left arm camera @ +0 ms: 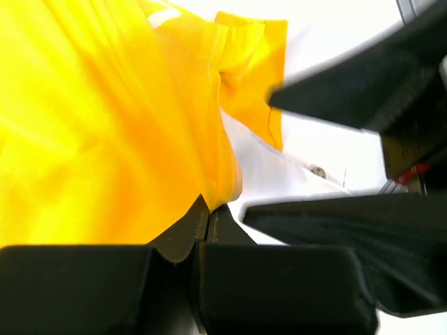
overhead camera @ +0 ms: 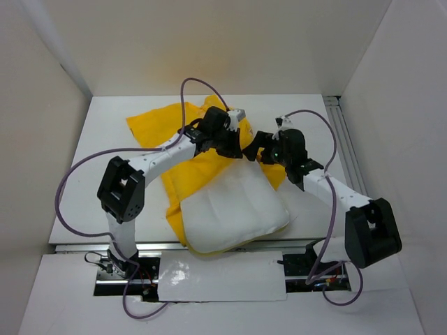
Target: Put the pillow into the pillowcase
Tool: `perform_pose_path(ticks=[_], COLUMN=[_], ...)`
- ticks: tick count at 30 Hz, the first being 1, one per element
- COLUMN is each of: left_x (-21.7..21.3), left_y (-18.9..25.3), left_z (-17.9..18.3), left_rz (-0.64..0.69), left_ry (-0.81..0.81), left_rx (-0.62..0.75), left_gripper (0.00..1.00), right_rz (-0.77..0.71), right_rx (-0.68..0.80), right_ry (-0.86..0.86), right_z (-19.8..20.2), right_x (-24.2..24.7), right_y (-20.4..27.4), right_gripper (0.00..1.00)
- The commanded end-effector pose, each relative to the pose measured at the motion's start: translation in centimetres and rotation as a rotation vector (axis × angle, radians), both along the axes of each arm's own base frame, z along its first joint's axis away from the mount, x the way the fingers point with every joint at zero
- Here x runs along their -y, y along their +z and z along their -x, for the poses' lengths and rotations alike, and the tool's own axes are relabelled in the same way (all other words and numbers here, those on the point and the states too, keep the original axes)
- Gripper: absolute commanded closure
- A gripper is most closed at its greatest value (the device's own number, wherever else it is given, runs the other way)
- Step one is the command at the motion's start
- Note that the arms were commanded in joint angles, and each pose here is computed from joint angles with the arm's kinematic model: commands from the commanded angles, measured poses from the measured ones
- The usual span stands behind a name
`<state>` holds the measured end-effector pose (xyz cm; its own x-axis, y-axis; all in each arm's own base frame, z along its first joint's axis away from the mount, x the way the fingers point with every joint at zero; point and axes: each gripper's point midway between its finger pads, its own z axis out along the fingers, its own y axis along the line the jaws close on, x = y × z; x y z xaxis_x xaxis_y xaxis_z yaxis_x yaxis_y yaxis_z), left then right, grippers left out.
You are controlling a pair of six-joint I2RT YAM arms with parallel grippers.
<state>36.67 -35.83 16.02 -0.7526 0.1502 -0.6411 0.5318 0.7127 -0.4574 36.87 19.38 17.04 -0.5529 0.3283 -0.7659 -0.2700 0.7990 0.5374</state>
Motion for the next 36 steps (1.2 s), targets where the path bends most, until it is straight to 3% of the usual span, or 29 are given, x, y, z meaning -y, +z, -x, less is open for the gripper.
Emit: perform_pose_path(ticks=[1, 3, 8, 16, 18, 19, 20, 21, 24, 29, 36], left_x=[0.6, 0.3, 0.2, 0.7, 0.9, 1.4, 1.4, 1.2, 1.3, 1.0, 3.0], left_y=[0.6, 0.1, 0.0, 3.5, 4.0, 4.0, 5.2, 5.9, 8.6, 14.0, 21.8], left_z=[-0.5, -0.9, -0.3, 0.3, 0.8, 1.4, 1.4, 1.5, 1.6, 1.5, 6.7], left_rz=[-0.009, -0.018, -0.010, 0.022, 0.020, 0.028, 0.042, 0.047, 0.041, 0.077, 0.150], left_ry=[-0.005, 0.004, -0.015, -0.058, -0.074, -0.095, -0.095, -0.102, -0.083, -0.062, -0.172], left_rx=[-0.008, -0.021, -0.019, 0.075, 0.086, 0.082, 0.101, 0.123, 0.184, 0.253, 0.405], left_gripper=[1.00, 1.00, 1.00, 1.00, 1.00, 1.00, 1.00, 1.00, 1.00, 1.00, 1.00], right_rz=[0.147, 0.174, 0.207, 0.163, 0.171, 0.169, 0.155, 0.152, 0.126, 0.017, -0.070], right_rx=[-0.166, -0.171, -0.234, -0.239, -0.180, -0.168, -0.116, -0.060, 0.128, 0.507, 0.760], right_ry=[0.051, 0.066, 0.127, 0.295, 0.328, 0.327, 0.347, 0.362, 0.344, 0.311, 0.306], right_z=[4.0, 6.0, 10.0, 11.5, 10.9, 10.5, 10.1, 9.3, 7.4, 8.5, 9.9], right_x=[2.4, 3.2, 4.0, 2.0, 1.0, 0.8, 0.0, -0.7, -1.8, -2.2, -2.6], right_y=[-2.6, -2.5, -5.3, -8.3, -8.4, -8.4, -7.5, -5.9, 0.1, 12.7, 19.0], right_gripper=[0.07, 0.00, 0.00, 0.00, 0.17, 0.29, 0.48, 0.99, 1.00, 1.00, 1.00])
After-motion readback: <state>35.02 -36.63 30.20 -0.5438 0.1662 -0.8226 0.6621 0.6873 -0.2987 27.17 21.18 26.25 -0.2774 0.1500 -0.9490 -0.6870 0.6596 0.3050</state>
